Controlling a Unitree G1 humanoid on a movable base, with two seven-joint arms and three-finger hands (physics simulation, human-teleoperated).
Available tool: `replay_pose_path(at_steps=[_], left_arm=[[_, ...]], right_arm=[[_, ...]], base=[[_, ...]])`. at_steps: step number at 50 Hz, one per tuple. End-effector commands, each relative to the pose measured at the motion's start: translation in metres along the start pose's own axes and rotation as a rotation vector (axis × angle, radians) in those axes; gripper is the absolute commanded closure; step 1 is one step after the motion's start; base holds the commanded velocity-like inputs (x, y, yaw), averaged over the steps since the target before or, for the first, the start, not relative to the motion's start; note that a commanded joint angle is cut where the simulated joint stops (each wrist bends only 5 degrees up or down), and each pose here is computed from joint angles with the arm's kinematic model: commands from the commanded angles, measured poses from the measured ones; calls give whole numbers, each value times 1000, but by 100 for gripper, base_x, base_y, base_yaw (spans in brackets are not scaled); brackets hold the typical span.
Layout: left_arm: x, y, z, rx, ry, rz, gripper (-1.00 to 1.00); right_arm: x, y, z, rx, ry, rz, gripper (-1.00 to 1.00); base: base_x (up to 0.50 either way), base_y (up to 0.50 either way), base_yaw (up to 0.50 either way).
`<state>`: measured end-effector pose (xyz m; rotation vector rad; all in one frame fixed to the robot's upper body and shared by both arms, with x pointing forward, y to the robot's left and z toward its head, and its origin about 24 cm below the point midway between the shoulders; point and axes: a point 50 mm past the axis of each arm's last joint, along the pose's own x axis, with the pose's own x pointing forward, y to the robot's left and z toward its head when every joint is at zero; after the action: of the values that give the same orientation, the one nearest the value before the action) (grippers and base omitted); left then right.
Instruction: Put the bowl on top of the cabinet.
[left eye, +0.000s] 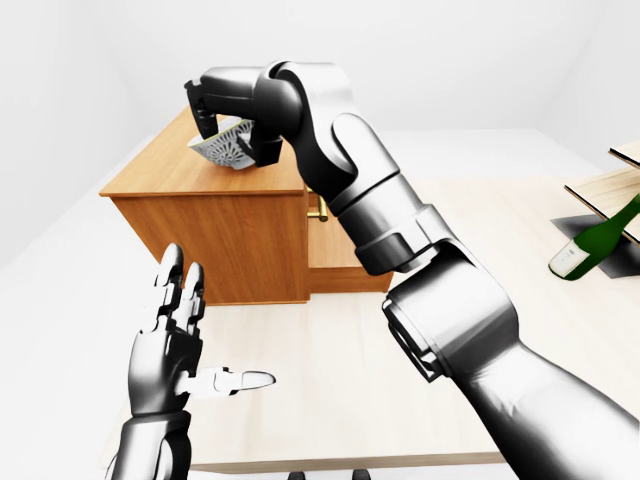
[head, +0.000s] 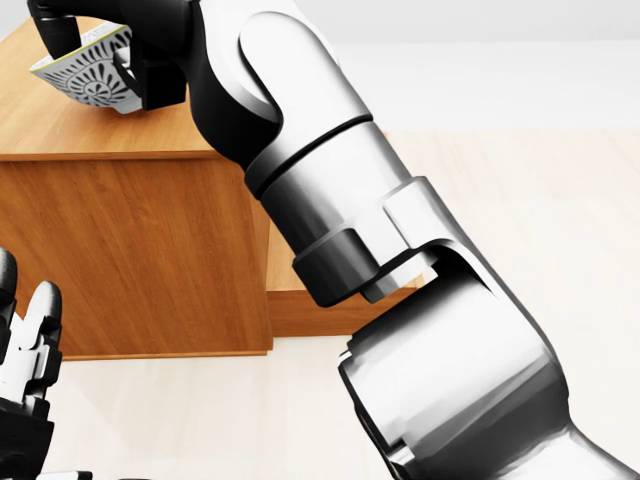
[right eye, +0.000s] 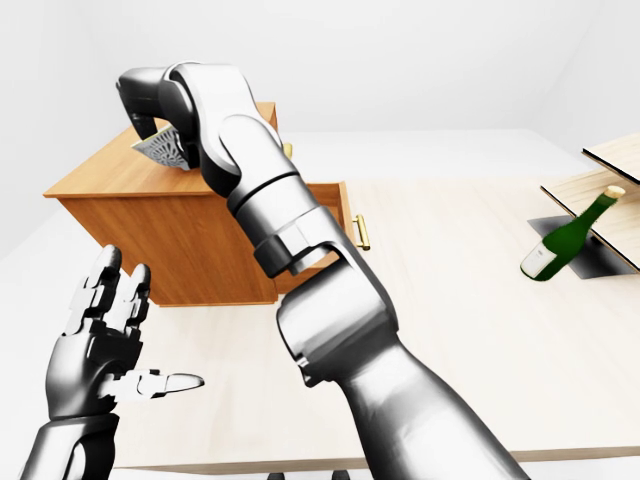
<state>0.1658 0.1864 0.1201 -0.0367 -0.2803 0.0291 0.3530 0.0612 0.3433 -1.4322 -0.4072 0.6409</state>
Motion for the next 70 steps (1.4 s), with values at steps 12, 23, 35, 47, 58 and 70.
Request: replay_pose_path(at_steps=[12, 23, 35, 47, 58, 70], left_arm=[[0, 2, 1, -7, 1, 4, -100], [0, 1, -1, -5, 3, 0, -100], [-1, -1, -1, -1, 2, -7, -100], [-2, -4, -2, 5, 5, -17, -100], [-2, -4, -3, 5, 5, -20, -100], [-4, -3, 12, 7, -26, -20, -100]], right_arm=[[0, 5, 12, 6, -54, -8, 100], [0, 6, 8, -10, -30, -16, -100], [-6, -4, 12, -31, -36, -57, -100], [-10, -21, 8, -24, -25, -75, -100], [-35, -54, 16, -119, -25, -233, -100], [-77, -69, 5, -222, 45, -468, -100]], base=[[0, 0, 0], [0, 0, 0], [0, 0, 0], [0, 0, 0], [0, 0, 0], [0, 0, 0]])
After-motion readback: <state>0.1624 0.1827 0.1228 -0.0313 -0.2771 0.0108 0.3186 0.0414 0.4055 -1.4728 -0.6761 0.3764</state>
